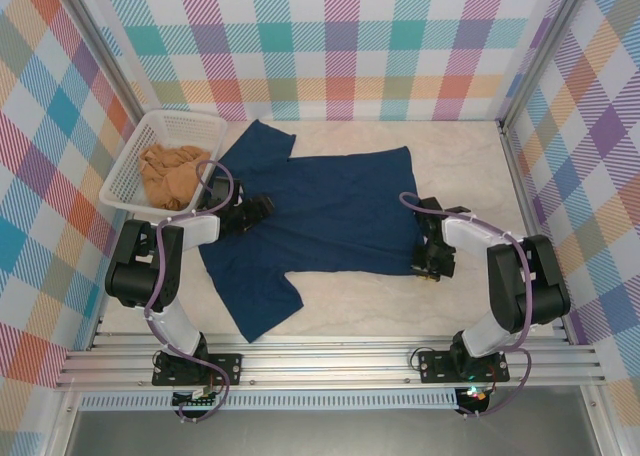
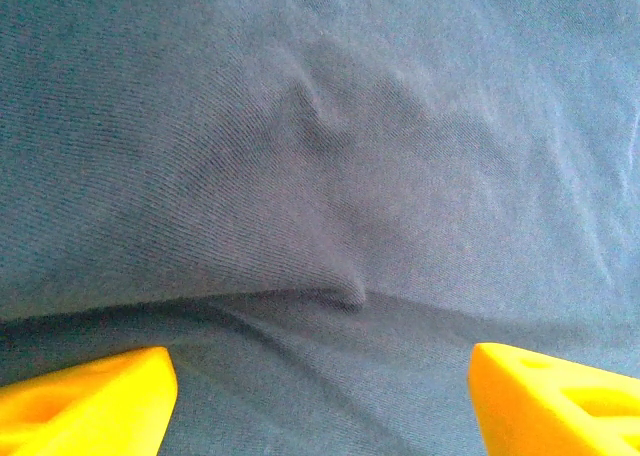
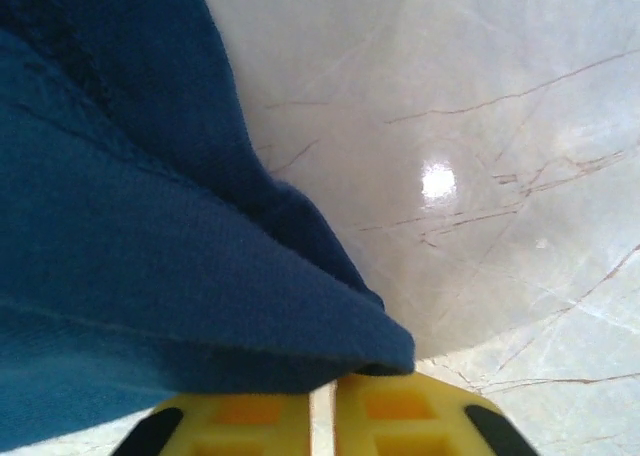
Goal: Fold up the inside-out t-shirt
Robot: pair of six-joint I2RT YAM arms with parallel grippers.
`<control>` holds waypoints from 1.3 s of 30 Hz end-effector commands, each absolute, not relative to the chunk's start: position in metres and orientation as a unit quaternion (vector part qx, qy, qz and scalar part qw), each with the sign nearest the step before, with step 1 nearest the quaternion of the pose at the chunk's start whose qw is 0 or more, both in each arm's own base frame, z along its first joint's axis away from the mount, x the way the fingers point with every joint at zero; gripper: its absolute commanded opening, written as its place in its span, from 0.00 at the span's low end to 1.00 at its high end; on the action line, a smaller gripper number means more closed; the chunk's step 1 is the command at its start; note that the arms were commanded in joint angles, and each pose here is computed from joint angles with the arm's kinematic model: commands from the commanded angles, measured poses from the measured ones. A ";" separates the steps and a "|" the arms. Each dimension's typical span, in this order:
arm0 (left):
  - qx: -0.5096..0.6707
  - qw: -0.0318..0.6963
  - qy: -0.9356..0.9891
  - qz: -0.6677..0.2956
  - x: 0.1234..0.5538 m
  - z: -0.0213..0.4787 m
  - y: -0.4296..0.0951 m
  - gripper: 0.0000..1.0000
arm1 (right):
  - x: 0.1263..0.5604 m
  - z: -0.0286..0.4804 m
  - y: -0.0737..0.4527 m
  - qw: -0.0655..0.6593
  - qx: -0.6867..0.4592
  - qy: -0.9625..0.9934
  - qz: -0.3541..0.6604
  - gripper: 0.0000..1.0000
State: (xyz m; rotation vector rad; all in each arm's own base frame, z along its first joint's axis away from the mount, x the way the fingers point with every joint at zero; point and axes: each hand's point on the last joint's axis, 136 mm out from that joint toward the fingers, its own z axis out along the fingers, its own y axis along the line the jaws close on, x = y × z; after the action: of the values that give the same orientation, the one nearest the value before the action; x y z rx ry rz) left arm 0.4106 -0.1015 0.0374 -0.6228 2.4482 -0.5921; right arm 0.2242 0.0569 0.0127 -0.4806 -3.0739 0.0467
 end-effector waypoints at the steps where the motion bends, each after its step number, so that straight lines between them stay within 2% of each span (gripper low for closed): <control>1: -0.254 0.170 0.939 -0.160 0.361 -0.024 -0.083 0.79 | 0.225 0.014 0.045 0.010 -0.164 -0.986 0.033 0.06; 4: -0.254 0.170 0.939 -0.160 0.361 -0.024 -0.082 0.79 | 0.226 0.019 0.037 0.005 -0.170 -0.985 0.039 0.00; 21: -0.252 0.171 0.939 -0.161 0.361 -0.025 -0.083 0.79 | 0.224 0.043 0.002 -0.019 -0.206 -0.977 0.058 0.00; 25: -0.253 0.171 0.938 -0.161 0.362 -0.024 -0.083 0.79 | 0.216 0.048 0.003 -0.015 -0.209 -0.976 0.055 0.12; 29: -0.253 0.171 0.939 -0.161 0.362 -0.024 -0.083 0.79 | 0.223 0.062 0.003 -0.044 -0.211 -0.975 0.048 0.25; 34: -0.255 0.170 0.938 -0.161 0.361 -0.025 -0.083 0.79 | 0.257 0.072 0.033 -0.095 -0.176 -0.980 -0.013 0.39; 39: -0.256 0.169 0.938 -0.160 0.361 -0.025 -0.082 0.79 | 0.293 0.064 0.061 -0.098 -0.113 -0.989 -0.012 0.49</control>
State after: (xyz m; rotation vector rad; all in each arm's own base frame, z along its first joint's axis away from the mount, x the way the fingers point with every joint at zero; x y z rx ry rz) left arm 0.4114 -0.1016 0.0376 -0.6209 2.4442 -0.5931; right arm 0.2672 0.0433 0.0649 -0.4949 -3.2687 0.0059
